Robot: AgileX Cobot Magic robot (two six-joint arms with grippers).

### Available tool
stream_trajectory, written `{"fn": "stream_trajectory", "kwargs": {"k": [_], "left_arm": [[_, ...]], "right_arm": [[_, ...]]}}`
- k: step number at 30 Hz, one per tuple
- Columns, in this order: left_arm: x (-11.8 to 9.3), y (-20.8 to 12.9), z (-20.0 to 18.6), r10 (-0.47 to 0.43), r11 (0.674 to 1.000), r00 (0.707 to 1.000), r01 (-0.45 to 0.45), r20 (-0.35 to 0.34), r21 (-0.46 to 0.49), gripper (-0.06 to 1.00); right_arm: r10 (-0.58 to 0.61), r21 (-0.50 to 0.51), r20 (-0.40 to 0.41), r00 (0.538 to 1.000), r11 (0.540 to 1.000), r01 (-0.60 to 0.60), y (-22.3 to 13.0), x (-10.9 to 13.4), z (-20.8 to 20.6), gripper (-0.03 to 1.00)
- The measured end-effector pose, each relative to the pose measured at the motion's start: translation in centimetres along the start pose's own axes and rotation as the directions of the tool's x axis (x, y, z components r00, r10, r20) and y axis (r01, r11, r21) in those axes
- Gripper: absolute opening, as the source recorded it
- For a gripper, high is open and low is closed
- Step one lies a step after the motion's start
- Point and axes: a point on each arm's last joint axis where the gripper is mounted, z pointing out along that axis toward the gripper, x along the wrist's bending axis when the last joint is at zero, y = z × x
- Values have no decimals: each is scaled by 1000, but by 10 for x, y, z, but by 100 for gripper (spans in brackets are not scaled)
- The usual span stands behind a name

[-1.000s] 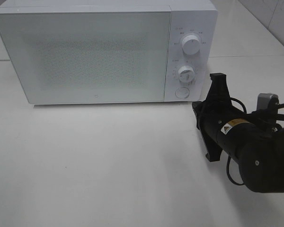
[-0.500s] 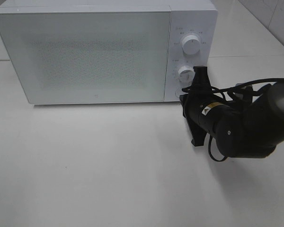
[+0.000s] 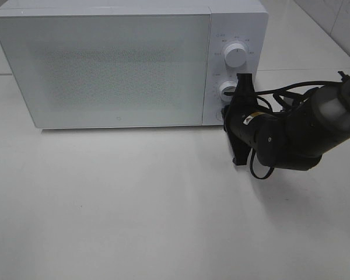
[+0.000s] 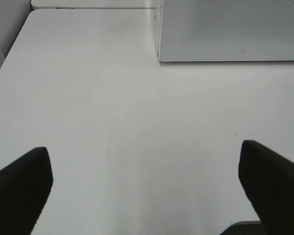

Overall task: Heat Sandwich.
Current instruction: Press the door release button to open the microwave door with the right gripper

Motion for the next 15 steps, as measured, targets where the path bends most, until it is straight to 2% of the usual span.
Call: {"fn": "stream_trajectory", "kwargs": {"k": [8,15], "left_arm": [[0,0,0,0,1000,1000,0,0,0,97],[0,0,0,0,1000,1000,0,0,0,97]], "right_arm": [[2,4,24,1000,1000,-2,0,2,5,1],[7,-13,-1,1000,1000,-7,2,1,7,1]]}}
